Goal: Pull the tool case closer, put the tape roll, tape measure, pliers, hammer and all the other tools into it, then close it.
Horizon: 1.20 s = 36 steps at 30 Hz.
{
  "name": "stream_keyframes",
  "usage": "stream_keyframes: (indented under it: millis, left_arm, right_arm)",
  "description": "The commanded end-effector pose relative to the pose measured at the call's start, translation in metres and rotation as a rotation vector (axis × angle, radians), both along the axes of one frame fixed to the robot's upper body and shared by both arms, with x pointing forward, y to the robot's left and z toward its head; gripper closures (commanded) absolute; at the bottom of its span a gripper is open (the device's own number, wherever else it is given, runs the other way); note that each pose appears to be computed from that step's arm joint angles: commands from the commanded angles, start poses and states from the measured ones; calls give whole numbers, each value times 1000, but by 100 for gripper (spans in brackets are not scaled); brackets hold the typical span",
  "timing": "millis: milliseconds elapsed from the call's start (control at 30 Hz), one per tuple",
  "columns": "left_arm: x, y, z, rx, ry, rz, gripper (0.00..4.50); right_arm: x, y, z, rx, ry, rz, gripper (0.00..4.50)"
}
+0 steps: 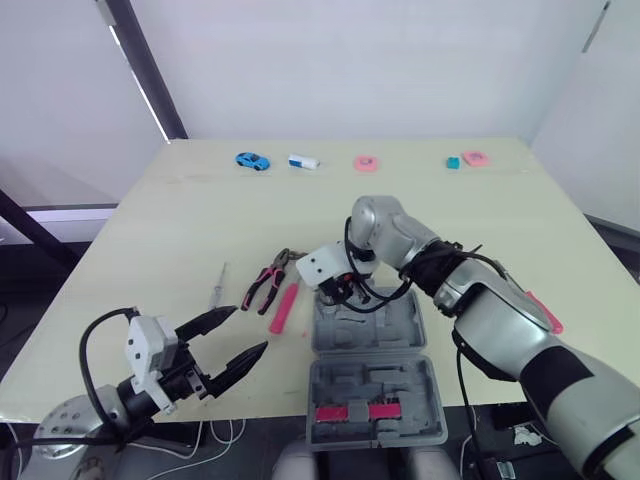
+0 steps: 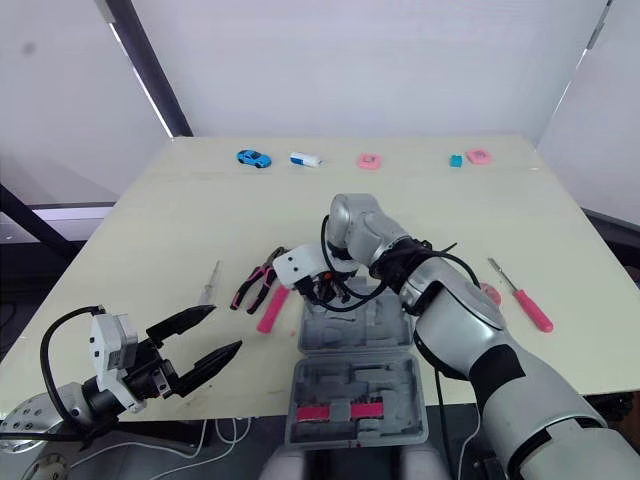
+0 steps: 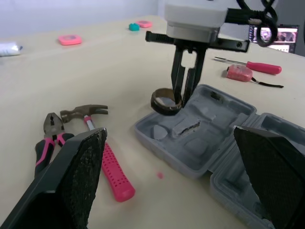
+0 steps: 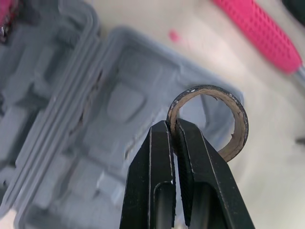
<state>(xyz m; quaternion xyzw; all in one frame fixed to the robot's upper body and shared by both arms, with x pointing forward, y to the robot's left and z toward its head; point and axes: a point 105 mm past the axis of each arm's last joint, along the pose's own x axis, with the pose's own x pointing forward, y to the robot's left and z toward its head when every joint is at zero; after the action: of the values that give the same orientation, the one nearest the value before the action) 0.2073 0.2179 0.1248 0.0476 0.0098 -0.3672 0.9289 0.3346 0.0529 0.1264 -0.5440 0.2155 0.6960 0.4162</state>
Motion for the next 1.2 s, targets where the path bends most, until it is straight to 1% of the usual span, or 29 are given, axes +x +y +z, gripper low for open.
stream_keyframes:
  millis: [33,233,533,833,1200]
  left_arm:
    - [-2,-3,14,11,-66,1,0]
    - [-2,-3,13,6,-65,14,0]
    - [-1,2,10,9,-62,42,0]
    - [-3,2,8,11,-57,44,0]
    - [-2,2,4,16,-47,35,0]
  right_arm:
    - [1,8,3,21,-35,18,449]
    - [9,11,-7,31,-88,4,449]
    - [9,13,-18,44,-79,-8,449]
    - [15,12,-18,55,-115,-11,449]
    - [13,11,-20,55,-97,-6,449]
